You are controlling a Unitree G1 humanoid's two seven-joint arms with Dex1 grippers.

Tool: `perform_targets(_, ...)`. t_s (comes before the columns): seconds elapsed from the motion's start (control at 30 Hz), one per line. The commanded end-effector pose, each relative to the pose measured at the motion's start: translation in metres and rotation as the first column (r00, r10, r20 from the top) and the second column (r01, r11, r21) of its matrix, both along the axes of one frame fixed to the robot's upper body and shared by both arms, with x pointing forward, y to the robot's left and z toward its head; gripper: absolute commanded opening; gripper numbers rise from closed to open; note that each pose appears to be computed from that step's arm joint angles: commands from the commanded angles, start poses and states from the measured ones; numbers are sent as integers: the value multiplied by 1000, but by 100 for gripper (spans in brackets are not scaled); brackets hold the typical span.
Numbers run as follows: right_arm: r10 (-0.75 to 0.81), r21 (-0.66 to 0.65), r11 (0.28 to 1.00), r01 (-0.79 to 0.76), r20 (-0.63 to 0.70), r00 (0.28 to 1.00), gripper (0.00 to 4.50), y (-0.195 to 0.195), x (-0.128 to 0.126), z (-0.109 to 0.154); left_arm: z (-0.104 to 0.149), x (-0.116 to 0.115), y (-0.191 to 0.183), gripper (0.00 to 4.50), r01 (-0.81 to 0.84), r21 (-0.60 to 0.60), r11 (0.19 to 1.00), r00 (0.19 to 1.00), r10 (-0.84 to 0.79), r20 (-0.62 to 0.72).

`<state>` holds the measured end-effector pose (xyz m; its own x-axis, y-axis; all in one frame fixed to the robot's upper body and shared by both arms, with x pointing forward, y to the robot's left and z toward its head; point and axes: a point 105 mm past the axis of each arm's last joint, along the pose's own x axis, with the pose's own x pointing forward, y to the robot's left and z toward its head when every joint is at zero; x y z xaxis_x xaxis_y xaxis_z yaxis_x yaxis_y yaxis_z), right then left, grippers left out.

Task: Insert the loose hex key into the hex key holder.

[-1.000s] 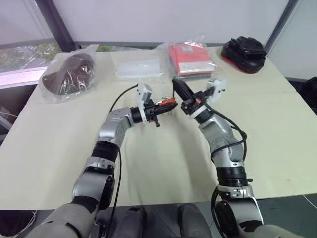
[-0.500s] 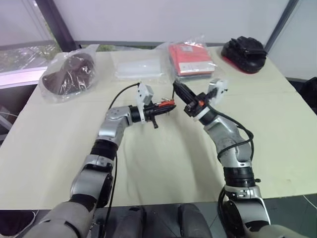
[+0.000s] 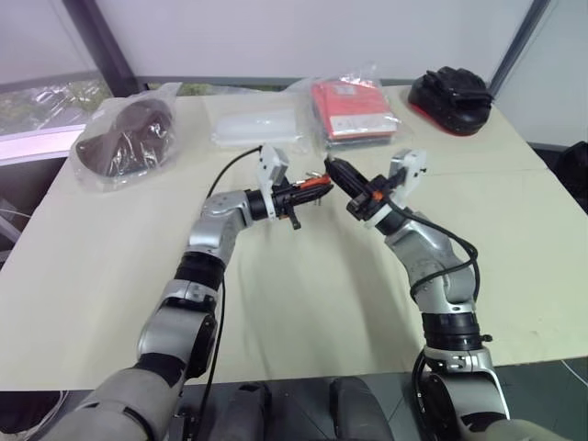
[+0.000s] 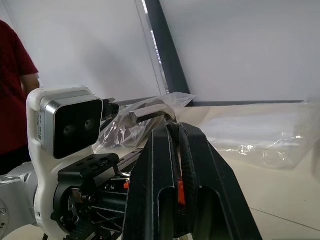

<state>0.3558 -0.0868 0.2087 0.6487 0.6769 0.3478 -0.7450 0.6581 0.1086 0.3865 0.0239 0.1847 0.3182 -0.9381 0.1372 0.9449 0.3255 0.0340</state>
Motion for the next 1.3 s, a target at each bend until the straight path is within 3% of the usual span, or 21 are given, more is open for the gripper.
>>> perform_targets(0.03,63,-30,998,-63,-16,998,4,14,-6,-8,38,-3,4,0,0,-63,998,990,9,140)
perform_targets(0.13,54,-19,998,-54,-20,998,109,12,-5,-6,33,-4,4,0,2,-57,998,991,6,133)
perform_targets(0.33,-6,-37,999,6,-5,1000,422,-1,-2,-1,18,-7,8,0,-13,-23,1000,993,16,121)
perform_targets(0.37,-24,-43,999,24,2,1000,447,-4,-1,0,17,-8,9,0,-16,-20,1000,993,18,119)
perform_targets(0.57,-90,-27,995,91,35,995,447,-22,-1,14,-8,-15,10,0,-16,66,998,994,9,107)
perform_targets(0.63,-79,-44,996,80,34,996,447,-26,-6,14,-14,-13,12,0,-38,53,998,998,36,45)
perform_targets(0.77,-6,-191,982,7,8,1000,447,-26,-22,-2,-11,-11,15,0,-50,-33,998,993,46,-111)
perform_targets(0.9,39,-374,926,-46,-25,999,447,-31,-36,-25,-31,-16,19,0,-42,63,997,978,54,-201)
perform_targets(1.17,30,-416,908,-42,-35,999,447,-40,-39,-32,-41,-27,24,0,-10,110,994,974,34,-223)
perform_targets(1.23,45,-444,894,-59,-42,998,447,-38,-43,-34,-45,-28,25,0,-3,87,996,945,32,-325)
perform_targets(1.3,69,-499,863,-81,-44,997,447,-38,-48,-39,-53,-28,26,0,-12,38,999,860,30,-509)
